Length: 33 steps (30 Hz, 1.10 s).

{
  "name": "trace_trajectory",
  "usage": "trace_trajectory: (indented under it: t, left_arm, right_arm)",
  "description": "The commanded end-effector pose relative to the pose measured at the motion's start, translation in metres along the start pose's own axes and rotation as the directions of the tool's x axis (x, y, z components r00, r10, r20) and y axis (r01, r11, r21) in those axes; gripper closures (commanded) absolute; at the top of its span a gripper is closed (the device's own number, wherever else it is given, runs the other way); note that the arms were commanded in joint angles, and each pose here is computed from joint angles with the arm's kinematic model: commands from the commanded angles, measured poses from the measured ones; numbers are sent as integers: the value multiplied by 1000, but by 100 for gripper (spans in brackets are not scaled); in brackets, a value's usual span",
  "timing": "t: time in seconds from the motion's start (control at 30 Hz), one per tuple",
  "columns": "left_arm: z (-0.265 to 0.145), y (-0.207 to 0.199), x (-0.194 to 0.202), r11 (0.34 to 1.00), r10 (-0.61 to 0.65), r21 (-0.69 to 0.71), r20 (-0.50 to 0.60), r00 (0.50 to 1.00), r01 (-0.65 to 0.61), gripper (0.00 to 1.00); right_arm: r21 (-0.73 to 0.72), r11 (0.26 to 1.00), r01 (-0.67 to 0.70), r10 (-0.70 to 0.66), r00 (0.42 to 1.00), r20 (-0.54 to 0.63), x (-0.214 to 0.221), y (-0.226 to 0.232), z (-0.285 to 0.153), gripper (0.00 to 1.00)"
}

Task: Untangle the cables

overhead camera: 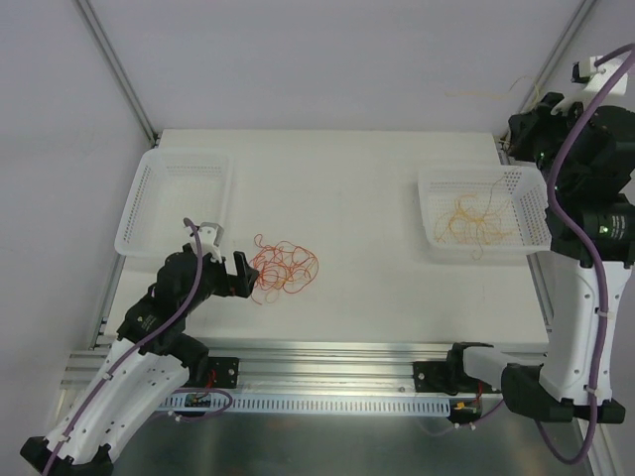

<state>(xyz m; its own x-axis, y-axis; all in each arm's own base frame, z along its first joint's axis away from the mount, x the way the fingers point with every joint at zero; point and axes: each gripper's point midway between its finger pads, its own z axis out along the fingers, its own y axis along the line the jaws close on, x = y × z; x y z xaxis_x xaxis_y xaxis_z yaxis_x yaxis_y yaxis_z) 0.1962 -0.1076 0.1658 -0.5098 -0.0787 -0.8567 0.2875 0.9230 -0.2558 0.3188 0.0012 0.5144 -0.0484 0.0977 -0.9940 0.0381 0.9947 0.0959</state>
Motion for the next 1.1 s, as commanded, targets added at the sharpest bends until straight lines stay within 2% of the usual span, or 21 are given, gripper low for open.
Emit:
trace_trajectory:
  t: [0.0,0.1,0.23,0.37,0.5,0.6,0.73,0.9,1.0,1.07]
  left_arm:
    - [0,4,-6,1000,6,-16,36,999,-6,1]
    - [2,4,-7,1000,18,-21,37,999,-17,1]
    - [4,2,-6,1000,26,-8,26,999,-25,1]
    - [5,2,-6,999,33,-6,27,999,-33,1]
    - [5,1,-6,999,36,1,27,999,-36,1]
    - [5,2,-6,999,38,-2,28,999,-38,1]
    - [5,2,-5,999,38,-2,28,999,-38,1]
    - [5,-1,-5,999,39,13,29,999,-40,1]
    - [5,-1,-5,999,39,14,25,999,-39,1]
    - [5,-1,-4,999,39,16,23,999,-40,1]
  right_arm:
    - [-181,977,-110,106,994,-34,13,34,-26,99]
    - [-256,951,-172,144,982,-124,41,49,-34,99]
    - [-375,887,-269,195,955,-224,59,76,-50,99]
    - [-480,809,-340,226,933,-280,53,99,-63,99]
    - [-552,749,-366,269,930,-252,25,113,-67,99]
    - [-545,771,-330,276,944,-182,3,110,-60,99]
    - [-469,843,-264,274,961,-48,-24,91,-41,99]
    - [-392,896,-209,264,960,91,-63,73,-26,99]
    - [-317,939,-133,195,965,174,-78,58,-20,99]
    - [-214,970,-118,164,963,212,-81,37,-11,99]
